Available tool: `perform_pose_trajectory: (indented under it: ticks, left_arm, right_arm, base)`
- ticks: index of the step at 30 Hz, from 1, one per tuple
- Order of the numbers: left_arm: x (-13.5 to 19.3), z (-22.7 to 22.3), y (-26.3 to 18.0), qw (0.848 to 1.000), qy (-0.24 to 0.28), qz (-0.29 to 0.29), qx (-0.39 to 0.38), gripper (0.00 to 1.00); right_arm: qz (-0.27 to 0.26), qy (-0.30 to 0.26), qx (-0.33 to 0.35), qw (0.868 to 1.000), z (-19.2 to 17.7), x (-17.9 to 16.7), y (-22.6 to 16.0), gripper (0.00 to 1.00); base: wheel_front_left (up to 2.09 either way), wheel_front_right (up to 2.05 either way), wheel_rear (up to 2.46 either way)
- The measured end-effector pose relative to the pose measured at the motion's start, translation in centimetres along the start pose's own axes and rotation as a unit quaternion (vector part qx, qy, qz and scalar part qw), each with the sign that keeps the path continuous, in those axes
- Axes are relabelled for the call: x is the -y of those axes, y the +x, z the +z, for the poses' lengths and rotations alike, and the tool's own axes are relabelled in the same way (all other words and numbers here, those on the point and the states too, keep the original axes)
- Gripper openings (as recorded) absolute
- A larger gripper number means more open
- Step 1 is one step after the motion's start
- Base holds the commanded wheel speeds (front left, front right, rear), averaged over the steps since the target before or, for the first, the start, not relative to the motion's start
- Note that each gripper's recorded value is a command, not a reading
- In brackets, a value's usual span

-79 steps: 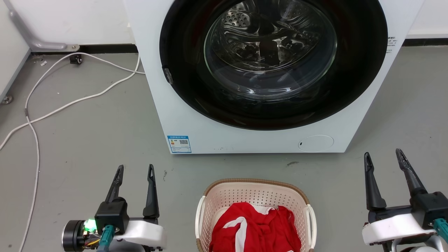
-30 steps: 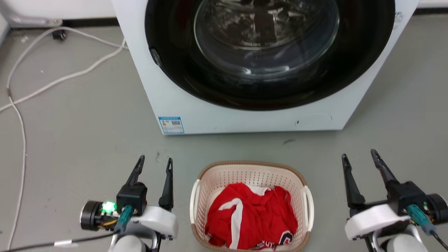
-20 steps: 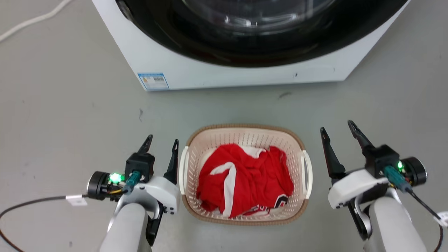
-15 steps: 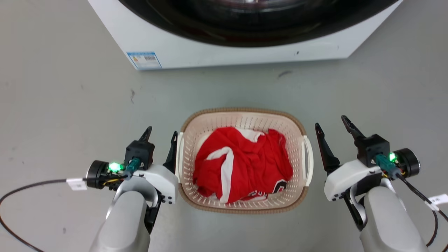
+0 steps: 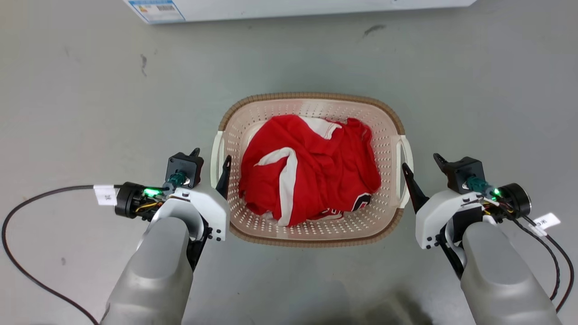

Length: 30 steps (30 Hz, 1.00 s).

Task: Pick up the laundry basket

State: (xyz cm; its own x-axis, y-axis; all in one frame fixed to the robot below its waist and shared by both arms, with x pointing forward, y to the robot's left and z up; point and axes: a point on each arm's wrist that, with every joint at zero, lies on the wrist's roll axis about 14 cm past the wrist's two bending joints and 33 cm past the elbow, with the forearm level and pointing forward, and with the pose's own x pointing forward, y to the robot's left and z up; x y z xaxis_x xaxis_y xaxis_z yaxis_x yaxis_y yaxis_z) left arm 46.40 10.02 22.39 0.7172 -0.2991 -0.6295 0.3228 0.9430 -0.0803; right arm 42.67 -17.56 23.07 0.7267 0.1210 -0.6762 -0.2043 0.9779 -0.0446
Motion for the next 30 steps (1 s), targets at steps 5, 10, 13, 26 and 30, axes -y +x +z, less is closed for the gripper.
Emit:
perform_pose_trajectory:
  ticks: [5,10,13,26,30]
  left_arm:
    - [0.4,-1.9,1.5,0.999,-0.003,-0.013,-0.035,1.00]
    - [0.6,-4.1,2.1,0.997,-0.003,-0.022,-0.071,1.00]
    - [0.7,-5.0,2.9,0.996,-0.003,-0.027,-0.088,1.00]
    - [1.6,-8.3,4.2,0.990,0.004,-0.051,-0.134,1.00]
    - [2.0,-8.5,4.4,0.989,0.012,-0.060,-0.137,1.00]
  right_arm:
    - [0.004,0.008,-0.039,0.999,-2.0,0.0,1.4,1.00]
    - [0.008,0.015,-0.063,0.998,-3.3,-0.2,2.3,1.00]
    - [0.013,0.017,-0.078,0.997,-4.2,-0.5,3.0,1.00]
    - [0.030,0.030,-0.131,0.991,-7.8,-1.6,4.2,1.00]
    - [0.034,0.032,-0.138,0.989,-8.1,-1.9,4.4,1.00]
  base:
    - [0.00,0.00,0.00]
    - [0.00,0.00,0.00]
    - [0.00,0.00,0.00]
    - [0.00,0.00,0.00]
    - [0.00,0.00,0.00]
